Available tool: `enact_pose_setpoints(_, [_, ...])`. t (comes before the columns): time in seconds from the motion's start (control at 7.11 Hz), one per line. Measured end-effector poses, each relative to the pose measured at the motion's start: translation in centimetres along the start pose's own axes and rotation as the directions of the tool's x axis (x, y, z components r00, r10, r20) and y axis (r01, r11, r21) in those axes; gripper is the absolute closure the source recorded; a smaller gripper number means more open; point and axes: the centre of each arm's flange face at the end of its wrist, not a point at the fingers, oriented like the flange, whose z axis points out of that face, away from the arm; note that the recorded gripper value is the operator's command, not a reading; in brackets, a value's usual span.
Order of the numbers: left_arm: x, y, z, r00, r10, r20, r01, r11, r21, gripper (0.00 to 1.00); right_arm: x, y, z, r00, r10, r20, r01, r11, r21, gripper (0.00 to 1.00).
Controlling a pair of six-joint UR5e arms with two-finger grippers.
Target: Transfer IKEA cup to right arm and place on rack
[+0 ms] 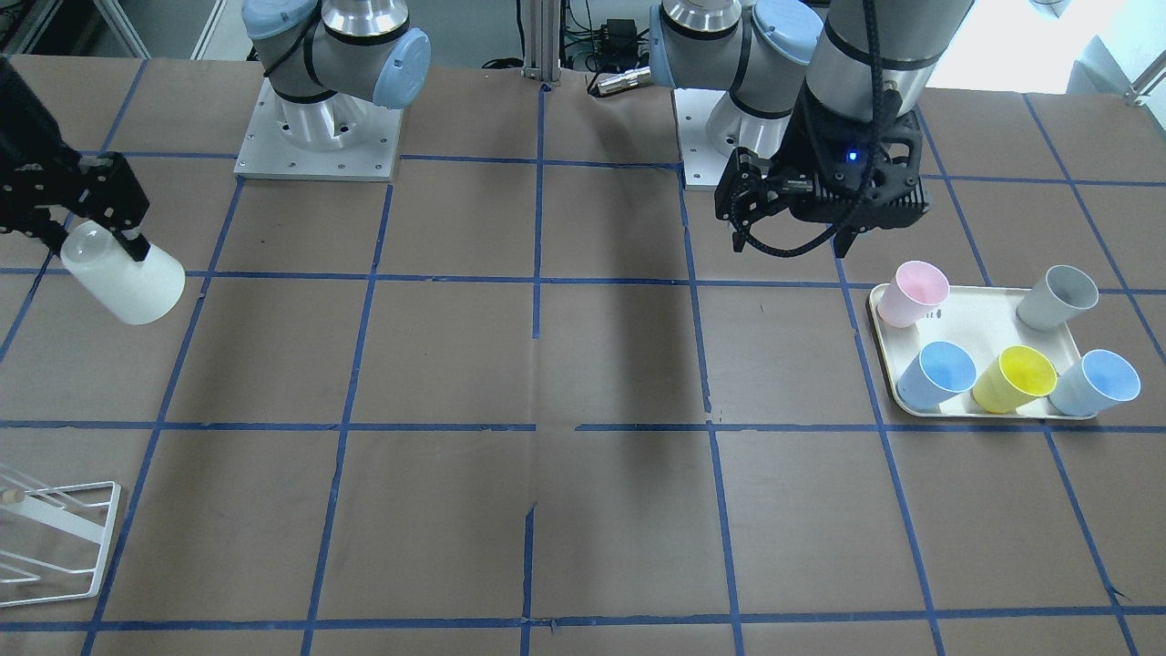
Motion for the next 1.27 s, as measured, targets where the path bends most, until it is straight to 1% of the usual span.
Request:
enact_pose_setpoints(0.14, [-1.2, 0.6, -0.5, 0.999, -0.032, -0.017, 0.032, 0.999, 0.001, 0.0, 2.1, -0.9, 1.0, 0.999, -0.031, -0.029, 0.031, 0.999, 0.009, 0.86])
enact_pose_setpoints(0.28, [-2.9, 1.4, -0.2, 0.998, -0.041, -0.038, 0.041, 0.999, -0.007, 0.0, 3.7, -1.8, 1.9, 0.995, -0.071, -0.065, 0.073, 0.997, 0.017, 0.86])
enact_pose_setpoints(0.42, [-4.1, 2.0, 0.2, 0.999, -0.022, -0.048, 0.022, 1.0, -0.007, 0.0, 5.5, -2.7, 2.9, 0.99, -0.102, -0.094, 0.105, 0.994, 0.031, 0.86])
enact_pose_setpoints(0.7, [-4.4, 2.2, 0.5, 0.998, -0.01, -0.064, 0.011, 1.0, 0.006, 0.0, 9.3, -4.1, 4.5, 0.983, -0.128, -0.131, 0.138, 0.988, 0.065, 0.86])
enact_pose_setpoints(0.99, [-4.1, 2.3, 0.2, 0.998, -0.006, -0.07, 0.007, 1.0, 0.01, 0.0, 11.0, -5.7, 5.5, 0.979, -0.142, -0.145, 0.155, 0.984, 0.085, 0.86])
enact_pose_setpoints(1.27, [-2.1, 2.5, -0.2, 0.998, 0.039, -0.058, -0.038, 0.999, 0.015, 0.0, 11.9, -6.9, 6.6, 0.98, -0.141, -0.141, 0.154, 0.984, 0.085, 0.86])
